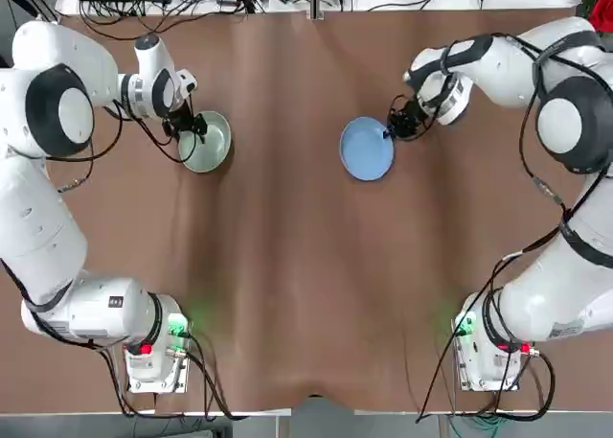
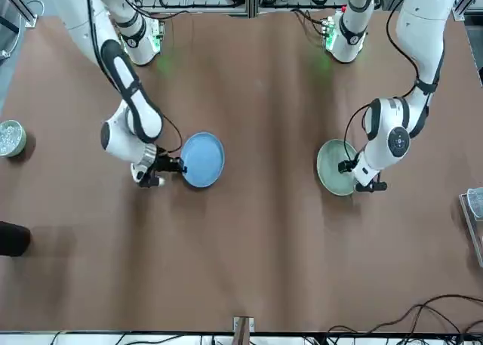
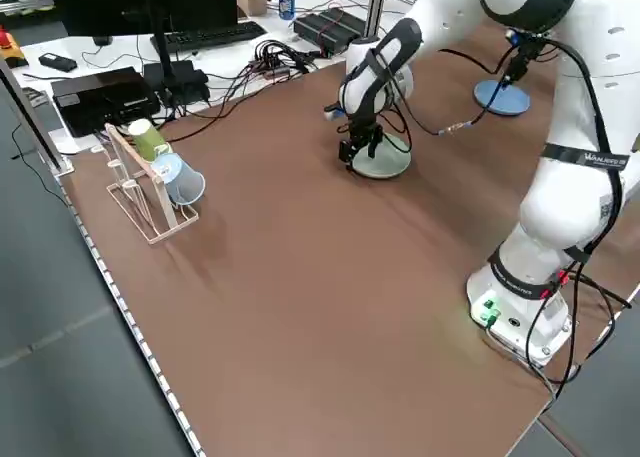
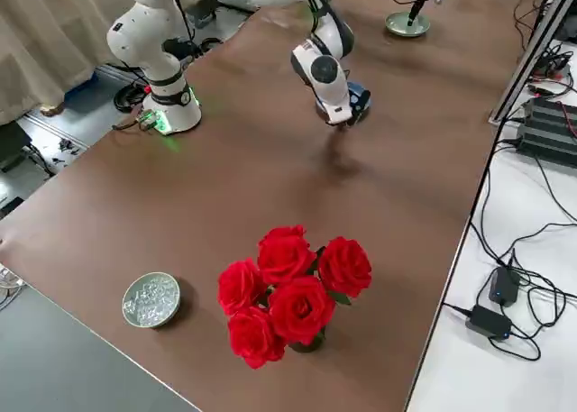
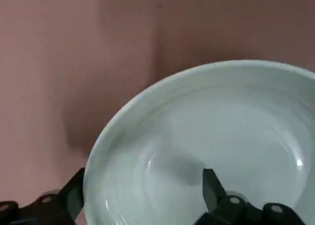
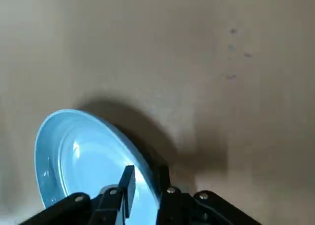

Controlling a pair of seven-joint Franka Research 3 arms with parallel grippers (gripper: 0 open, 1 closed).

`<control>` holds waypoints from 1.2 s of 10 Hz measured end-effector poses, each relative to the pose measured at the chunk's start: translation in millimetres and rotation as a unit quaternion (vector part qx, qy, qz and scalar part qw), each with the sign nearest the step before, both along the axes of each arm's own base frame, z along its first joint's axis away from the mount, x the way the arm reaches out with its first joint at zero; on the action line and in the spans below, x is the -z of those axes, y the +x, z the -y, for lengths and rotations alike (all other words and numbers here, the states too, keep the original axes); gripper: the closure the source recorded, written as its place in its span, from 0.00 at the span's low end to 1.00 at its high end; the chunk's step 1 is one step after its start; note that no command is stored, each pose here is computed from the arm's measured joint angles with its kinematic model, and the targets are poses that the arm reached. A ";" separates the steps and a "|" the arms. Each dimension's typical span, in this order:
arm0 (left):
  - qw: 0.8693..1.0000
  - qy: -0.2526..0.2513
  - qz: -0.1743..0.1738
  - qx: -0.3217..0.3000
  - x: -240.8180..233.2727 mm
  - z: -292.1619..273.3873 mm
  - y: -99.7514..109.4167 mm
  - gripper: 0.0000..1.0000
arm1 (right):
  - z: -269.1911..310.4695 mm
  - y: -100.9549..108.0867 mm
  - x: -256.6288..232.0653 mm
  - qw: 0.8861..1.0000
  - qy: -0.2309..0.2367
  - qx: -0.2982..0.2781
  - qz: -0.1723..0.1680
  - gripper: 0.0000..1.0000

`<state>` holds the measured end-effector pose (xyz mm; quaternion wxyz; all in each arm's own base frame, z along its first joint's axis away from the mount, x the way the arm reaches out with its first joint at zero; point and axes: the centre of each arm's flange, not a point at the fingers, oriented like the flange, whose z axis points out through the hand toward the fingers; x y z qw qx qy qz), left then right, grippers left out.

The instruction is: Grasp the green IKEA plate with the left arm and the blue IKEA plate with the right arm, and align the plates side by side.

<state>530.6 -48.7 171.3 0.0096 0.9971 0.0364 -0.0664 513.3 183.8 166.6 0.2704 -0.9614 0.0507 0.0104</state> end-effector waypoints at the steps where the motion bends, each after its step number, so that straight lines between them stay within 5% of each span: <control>1: 1.000 0.003 -0.012 -0.018 0.4 0.1 -2.6 0.00 | -16.6 -4.2 -1.4 1.000 0.003 0.014 0.003 0.73; 6: 0.998 0.010 -0.040 -0.045 -7.6 3.7 -8.4 0.00 | -121.3 -24.4 7.3 0.997 -0.010 0.072 0.008 0.74; 12: 0.998 -0.004 -0.035 -0.059 -6.4 34.5 4.8 0.00 | -142.1 -10.3 2.0 0.994 0.005 0.110 0.001 0.75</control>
